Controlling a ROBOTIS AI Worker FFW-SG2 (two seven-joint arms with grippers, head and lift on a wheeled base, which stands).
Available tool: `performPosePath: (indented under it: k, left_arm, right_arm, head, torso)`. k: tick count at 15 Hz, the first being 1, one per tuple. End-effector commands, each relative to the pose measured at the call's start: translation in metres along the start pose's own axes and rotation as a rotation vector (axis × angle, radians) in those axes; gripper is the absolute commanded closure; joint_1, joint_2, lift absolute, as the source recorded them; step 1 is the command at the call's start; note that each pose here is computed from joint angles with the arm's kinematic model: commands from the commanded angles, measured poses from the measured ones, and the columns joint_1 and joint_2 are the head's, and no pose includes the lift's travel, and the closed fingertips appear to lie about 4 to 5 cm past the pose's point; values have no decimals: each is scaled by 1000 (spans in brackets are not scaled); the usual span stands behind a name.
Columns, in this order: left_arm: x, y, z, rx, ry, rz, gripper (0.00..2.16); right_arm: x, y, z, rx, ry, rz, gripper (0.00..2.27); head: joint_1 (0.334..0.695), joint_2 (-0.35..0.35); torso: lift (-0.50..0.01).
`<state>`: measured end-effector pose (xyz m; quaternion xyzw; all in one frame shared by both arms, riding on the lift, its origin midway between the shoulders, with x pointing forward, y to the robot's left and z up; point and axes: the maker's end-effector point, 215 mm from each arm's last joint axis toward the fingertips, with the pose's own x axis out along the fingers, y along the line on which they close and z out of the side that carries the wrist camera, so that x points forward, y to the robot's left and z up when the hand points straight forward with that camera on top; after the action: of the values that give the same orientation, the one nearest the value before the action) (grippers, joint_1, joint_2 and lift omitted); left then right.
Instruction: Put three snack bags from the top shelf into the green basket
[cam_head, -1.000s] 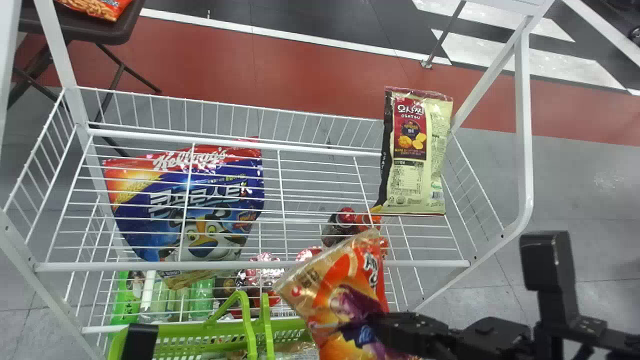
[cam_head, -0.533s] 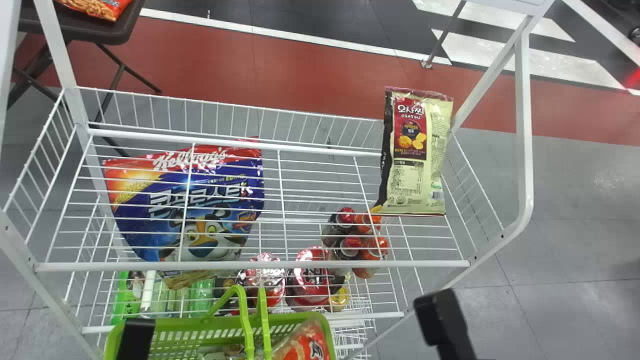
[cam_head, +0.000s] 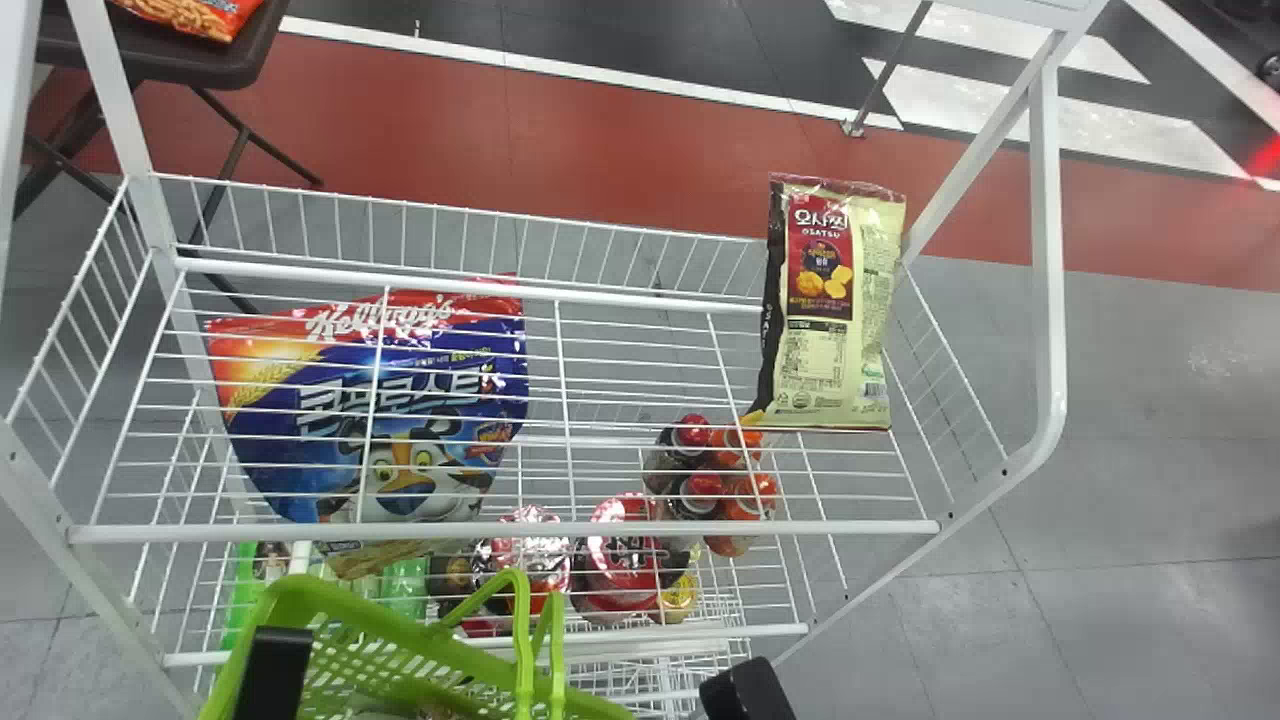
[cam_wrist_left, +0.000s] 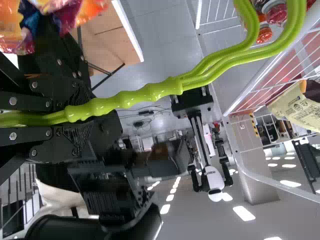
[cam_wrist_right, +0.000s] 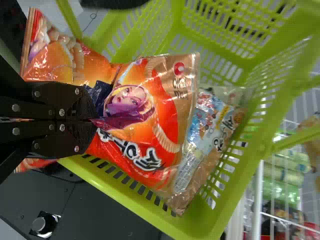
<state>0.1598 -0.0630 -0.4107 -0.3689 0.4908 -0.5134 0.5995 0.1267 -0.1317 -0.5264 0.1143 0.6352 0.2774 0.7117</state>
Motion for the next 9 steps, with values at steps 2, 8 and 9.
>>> performPosePath:
  k: [2,8,9]
  left_arm:
    - [-1,1,1,-5,-5,-3,2145]
    - [-1,0,2,-3,-5,-3,2145]
    - [0,0,1,-3,-4,-5,2145]
  right_arm:
    - [6,-12,32,-15,-131,-29,2233]
    - [-4,-38,69,-39,-284,-128,1801]
    - [-3,-37,66,-36,-278,-122,1386]
  head:
    - [695,-350]
    - [695,-350]
    - [695,-350]
  torso:
    - [-50]
    - [-50]
    - [-50]
